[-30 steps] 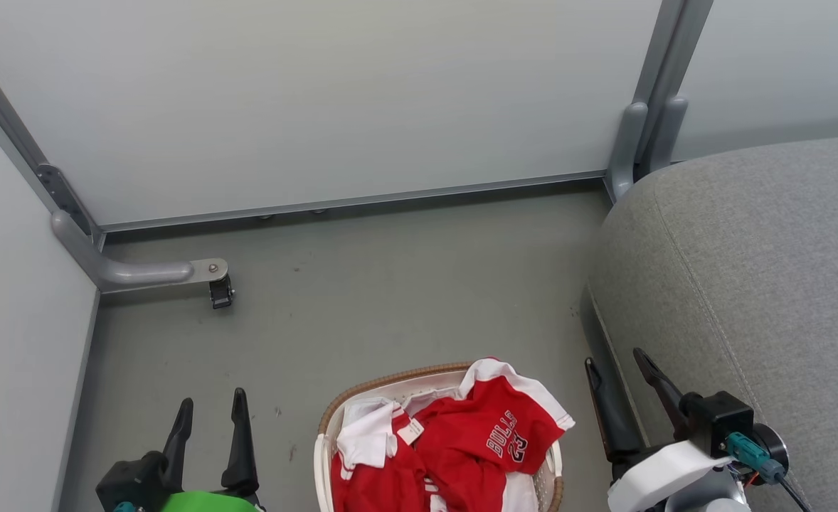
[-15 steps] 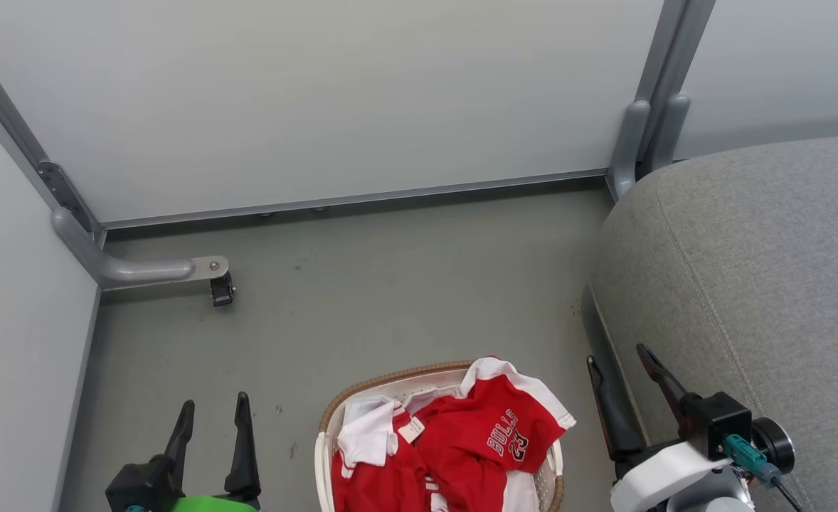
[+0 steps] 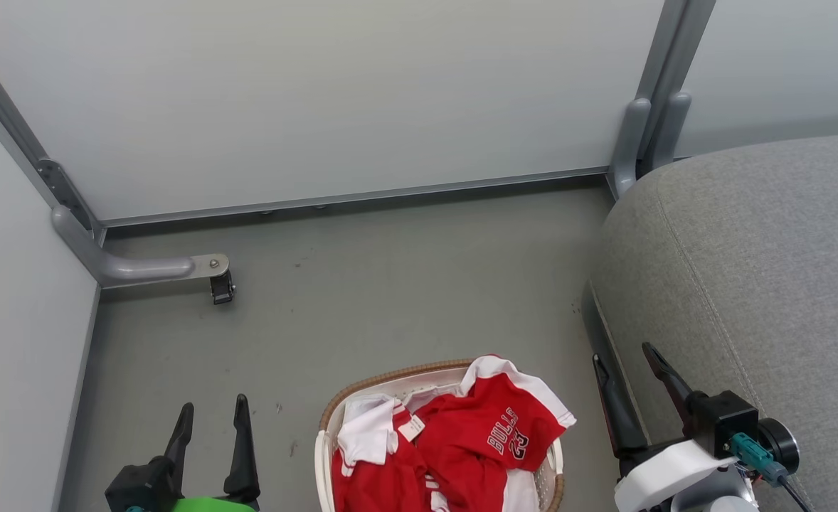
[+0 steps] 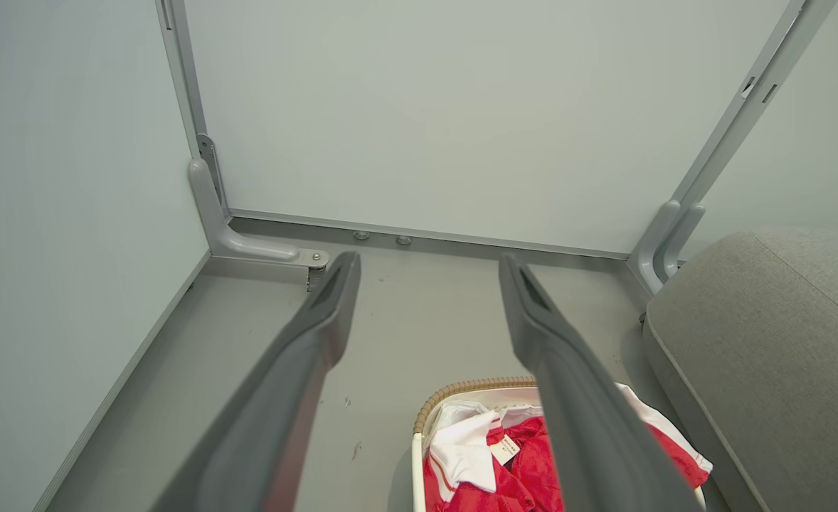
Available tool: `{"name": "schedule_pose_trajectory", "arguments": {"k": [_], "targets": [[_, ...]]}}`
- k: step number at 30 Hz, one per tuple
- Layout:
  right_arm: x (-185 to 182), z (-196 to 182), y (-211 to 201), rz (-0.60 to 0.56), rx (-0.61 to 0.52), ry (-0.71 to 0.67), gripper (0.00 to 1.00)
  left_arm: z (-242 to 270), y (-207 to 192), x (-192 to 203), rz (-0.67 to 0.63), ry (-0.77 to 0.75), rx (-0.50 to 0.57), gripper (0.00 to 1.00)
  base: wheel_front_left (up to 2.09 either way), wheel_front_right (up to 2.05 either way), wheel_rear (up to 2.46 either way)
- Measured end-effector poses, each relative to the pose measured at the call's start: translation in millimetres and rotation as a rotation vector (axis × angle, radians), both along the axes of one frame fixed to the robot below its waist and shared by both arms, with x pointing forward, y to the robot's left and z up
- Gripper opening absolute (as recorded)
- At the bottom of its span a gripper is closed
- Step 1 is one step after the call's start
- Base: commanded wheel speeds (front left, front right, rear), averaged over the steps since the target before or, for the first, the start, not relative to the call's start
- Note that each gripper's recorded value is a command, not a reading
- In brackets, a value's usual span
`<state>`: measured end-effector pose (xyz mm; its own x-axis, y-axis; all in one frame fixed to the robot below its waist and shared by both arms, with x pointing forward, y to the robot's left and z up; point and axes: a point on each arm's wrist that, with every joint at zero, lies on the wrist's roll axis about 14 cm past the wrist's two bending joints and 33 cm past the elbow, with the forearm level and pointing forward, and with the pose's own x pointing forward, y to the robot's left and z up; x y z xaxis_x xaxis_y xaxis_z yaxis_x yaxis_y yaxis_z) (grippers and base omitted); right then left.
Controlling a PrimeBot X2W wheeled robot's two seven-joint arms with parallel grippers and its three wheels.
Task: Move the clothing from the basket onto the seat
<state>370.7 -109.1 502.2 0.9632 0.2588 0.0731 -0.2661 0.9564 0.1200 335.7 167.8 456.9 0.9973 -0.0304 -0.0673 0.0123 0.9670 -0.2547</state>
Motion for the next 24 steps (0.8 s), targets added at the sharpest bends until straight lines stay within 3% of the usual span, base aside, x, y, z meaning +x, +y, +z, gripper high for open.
{"name": "schedule_pose_trajectory", "arguments": {"k": [14, 24], "targets": [[4, -3, -2, -0.006, 0.003, 0.009, 1.0, -4, -5, 2, -0.015, 0.013, 0.0, 1.0, 0.0, 0.0, 0.0], [38, 2, -12, -0.039, -0.002, -0.017, 1.0, -21, -55, 33, -0.218, 0.05, 0.097, 1.0, 0.0, 0.0, 0.0]]}}
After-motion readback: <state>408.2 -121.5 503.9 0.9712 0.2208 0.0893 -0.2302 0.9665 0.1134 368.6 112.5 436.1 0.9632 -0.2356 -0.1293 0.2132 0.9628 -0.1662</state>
